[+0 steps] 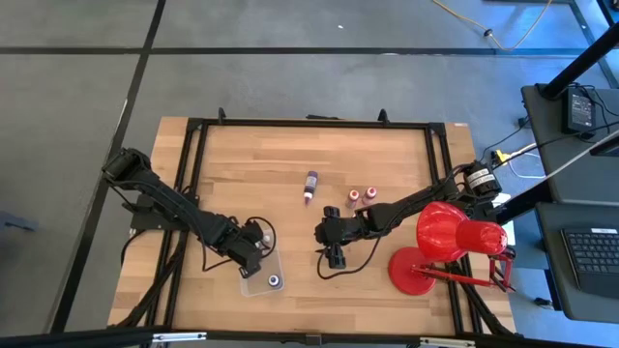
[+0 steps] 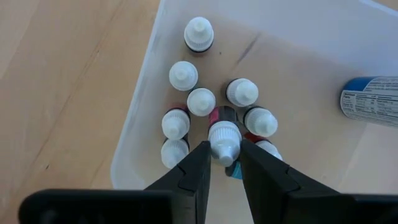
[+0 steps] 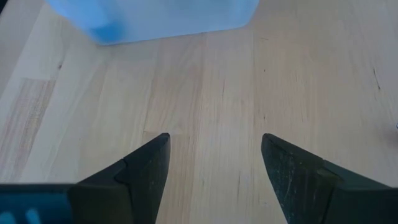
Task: Pick & Place food coloring
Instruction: Put the small red food coloring bottle into the bin, then put the large orange food coloring bottle into the bin
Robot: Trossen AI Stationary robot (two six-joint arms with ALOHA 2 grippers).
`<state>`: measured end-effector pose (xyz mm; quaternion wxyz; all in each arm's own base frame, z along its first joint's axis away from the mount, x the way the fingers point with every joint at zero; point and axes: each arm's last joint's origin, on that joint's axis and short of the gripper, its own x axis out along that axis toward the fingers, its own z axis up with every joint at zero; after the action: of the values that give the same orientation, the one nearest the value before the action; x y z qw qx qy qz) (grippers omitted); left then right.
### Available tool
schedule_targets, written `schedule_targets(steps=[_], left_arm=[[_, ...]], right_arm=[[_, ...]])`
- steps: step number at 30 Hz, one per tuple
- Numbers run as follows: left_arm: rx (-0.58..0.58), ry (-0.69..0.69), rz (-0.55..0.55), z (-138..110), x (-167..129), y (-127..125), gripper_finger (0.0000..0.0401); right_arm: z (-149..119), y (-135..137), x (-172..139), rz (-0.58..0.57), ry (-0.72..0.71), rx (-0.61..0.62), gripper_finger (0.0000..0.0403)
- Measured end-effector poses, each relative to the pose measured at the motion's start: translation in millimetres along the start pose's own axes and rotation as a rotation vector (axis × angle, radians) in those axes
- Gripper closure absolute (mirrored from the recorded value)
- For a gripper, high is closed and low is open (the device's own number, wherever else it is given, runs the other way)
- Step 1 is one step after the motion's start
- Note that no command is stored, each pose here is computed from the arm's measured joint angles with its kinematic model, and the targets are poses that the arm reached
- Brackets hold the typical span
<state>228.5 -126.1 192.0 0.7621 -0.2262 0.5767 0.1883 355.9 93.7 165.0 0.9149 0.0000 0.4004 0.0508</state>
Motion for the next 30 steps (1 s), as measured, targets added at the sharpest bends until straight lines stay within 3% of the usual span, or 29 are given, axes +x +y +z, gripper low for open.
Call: schedule_targets(steps=[13, 17, 23, 30], left_arm=[[0.003, 0.023, -0.011, -0.7, 0.0, -0.3, 0.0299], [0.051, 0.028, -0.026, -0.8, -3.4, 0.6, 0.0297], [0.073, -0.065, -0.059, 2.2, -22.9, 6.6, 0.0301], [0.367, -0.345, 0.133, 8.3, -43.8, 21.6, 0.0303]], right_arm=[[0.0, 0.0, 0.0, 0.000, 0.000, 0.000, 0.0147], [0.0, 0.0, 0.0, 0.000, 0.000, 0.000, 0.0147], [0.0, 0.0, 0.0, 0.000, 0.000, 0.000, 0.0147], [0.1, 0.0, 0.0, 0.000, -0.001, -0.003, 0.0147]])
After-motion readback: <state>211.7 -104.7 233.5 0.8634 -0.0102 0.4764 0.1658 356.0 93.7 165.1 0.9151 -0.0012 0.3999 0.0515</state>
